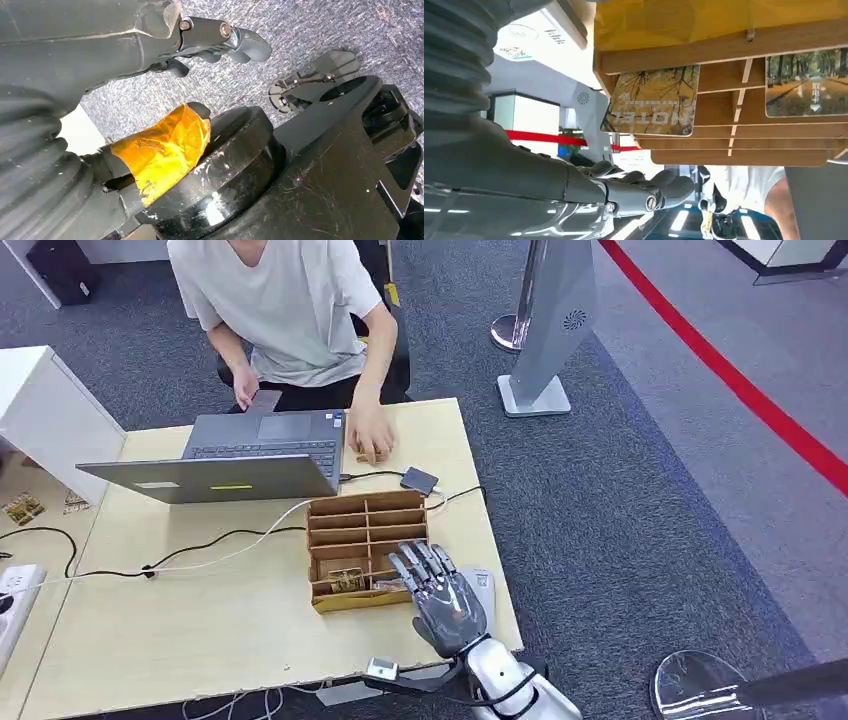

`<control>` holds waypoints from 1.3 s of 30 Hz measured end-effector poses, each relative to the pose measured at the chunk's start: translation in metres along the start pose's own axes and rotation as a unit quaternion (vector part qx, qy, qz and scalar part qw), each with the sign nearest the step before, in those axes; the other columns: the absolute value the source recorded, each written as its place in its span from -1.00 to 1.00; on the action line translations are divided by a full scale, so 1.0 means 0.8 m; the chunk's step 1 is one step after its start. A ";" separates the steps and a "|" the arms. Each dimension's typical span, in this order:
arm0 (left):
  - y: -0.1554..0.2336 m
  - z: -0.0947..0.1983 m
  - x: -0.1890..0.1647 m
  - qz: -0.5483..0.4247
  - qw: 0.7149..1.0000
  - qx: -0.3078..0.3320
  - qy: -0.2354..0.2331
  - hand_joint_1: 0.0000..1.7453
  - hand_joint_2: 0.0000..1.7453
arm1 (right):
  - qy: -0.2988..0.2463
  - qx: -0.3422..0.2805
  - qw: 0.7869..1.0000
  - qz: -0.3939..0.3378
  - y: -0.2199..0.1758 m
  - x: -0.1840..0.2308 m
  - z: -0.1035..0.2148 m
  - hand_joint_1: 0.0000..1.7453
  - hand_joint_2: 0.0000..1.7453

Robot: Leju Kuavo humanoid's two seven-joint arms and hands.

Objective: Pass the card to the sensor for recognition and then transmit it.

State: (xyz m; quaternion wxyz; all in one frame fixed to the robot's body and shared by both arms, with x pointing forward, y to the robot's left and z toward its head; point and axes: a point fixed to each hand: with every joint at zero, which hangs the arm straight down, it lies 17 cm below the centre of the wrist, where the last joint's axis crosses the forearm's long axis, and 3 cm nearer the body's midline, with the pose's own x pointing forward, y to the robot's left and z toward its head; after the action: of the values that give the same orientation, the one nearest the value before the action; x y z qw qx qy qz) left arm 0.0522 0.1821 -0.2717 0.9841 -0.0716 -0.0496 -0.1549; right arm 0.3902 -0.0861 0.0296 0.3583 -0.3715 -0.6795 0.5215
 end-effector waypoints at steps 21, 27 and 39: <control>-0.003 0.000 0.002 0.005 1.000 -0.005 -0.006 -1.00 1.00 | 0.013 -0.035 0.997 -0.066 -0.026 -0.014 -0.005 1.00 1.00; 0.004 -0.001 0.003 0.000 1.000 0.013 -0.010 -1.00 1.00 | 0.024 -0.035 0.996 -0.084 -0.024 -0.018 -0.002 1.00 1.00; 0.004 -0.001 -0.002 -0.023 1.000 0.010 0.000 -1.00 1.00 | 0.051 -0.090 0.980 -0.170 -0.096 -0.065 -0.067 1.00 1.00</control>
State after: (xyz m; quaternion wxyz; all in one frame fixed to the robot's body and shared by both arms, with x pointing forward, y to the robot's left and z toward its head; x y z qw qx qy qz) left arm 0.0516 0.1858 -0.2729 0.9809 -0.0608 -0.0531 -0.1768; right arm 0.4512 -0.1221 0.1101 0.4409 -0.3075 -0.7577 0.3700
